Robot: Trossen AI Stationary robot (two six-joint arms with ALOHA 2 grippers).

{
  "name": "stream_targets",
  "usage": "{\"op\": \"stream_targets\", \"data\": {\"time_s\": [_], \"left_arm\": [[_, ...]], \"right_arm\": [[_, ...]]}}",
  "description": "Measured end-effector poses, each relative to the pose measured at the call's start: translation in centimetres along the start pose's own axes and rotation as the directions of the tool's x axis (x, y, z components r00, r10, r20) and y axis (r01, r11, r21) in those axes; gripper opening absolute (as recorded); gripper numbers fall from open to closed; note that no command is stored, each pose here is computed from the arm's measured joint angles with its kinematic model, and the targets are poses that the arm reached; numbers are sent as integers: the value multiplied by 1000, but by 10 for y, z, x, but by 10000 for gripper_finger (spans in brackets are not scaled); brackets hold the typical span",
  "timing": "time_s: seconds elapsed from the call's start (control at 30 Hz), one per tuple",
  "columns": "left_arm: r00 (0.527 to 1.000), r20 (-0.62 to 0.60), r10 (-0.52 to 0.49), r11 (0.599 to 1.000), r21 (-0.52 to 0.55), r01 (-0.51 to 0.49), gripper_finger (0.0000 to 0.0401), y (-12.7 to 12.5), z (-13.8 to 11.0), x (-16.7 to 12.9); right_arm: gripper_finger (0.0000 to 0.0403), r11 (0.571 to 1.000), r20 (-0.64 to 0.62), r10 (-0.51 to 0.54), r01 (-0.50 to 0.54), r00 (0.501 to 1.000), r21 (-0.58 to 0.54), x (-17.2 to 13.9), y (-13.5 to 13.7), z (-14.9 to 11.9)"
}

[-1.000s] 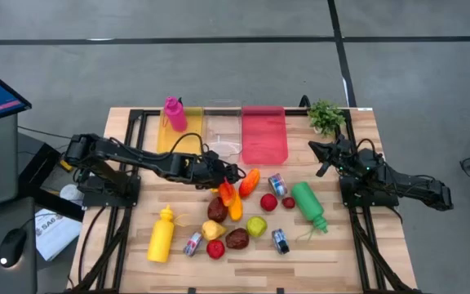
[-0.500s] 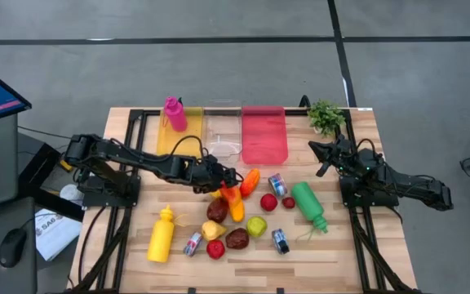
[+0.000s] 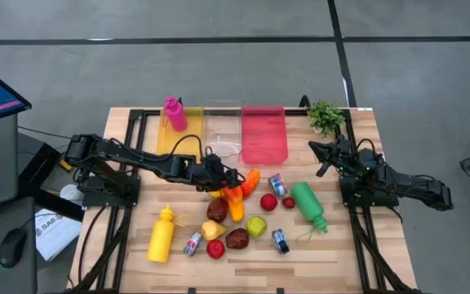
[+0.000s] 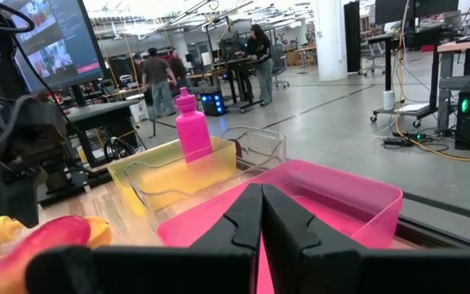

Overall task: Pick & Place Food Item
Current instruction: Put the yellow starfruit into the pink bin

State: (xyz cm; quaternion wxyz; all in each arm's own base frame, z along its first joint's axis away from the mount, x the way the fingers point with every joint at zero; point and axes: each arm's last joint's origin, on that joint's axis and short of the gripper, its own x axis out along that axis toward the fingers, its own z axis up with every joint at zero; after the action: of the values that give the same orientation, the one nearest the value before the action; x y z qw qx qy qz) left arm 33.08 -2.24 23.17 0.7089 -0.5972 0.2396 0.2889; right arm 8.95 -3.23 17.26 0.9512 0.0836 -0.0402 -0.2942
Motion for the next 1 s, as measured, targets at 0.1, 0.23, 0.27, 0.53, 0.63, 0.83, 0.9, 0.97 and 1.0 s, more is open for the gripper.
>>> {"op": "stream_targets", "data": {"time_s": [0.1,0.23,0.27,0.53,0.63,0.83,0.9,0.97,1.0], "left_arm": [[997,6,-79,996,51,78,337,-8,1,0],[987,13,-159,981,117,156,337,-16,1,-1],[985,14,-171,977,132,167,337,-17,1,-1],[979,18,-205,957,213,197,337,-20,2,-2],[979,18,-205,957,214,197,337,-20,2,-2],[979,18,-205,956,216,197,337,-20,2,-2],[979,18,-205,956,216,197,337,-20,2,-2],[979,18,-205,956,216,197,337,-20,2,-2],[979,18,-205,956,216,197,337,-20,2,-2]], "right_arm": [[6,1000,0,0,0,1000,0,0,0,0],[6,1000,0,0,0,1000,0,0,0,0],[6,1000,0,0,0,1000,0,0,0,0],[6,1000,0,0,0,1000,0,0,0,0],[6,1000,0,0,0,1000,1,0,0,0],[6,1000,0,0,0,1000,0,0,0,0],[6,1000,0,0,0,1000,0,0,0,0],[6,1000,0,0,0,1000,0,0,0,0],[6,1000,0,0,0,1000,0,0,0,0]]}}
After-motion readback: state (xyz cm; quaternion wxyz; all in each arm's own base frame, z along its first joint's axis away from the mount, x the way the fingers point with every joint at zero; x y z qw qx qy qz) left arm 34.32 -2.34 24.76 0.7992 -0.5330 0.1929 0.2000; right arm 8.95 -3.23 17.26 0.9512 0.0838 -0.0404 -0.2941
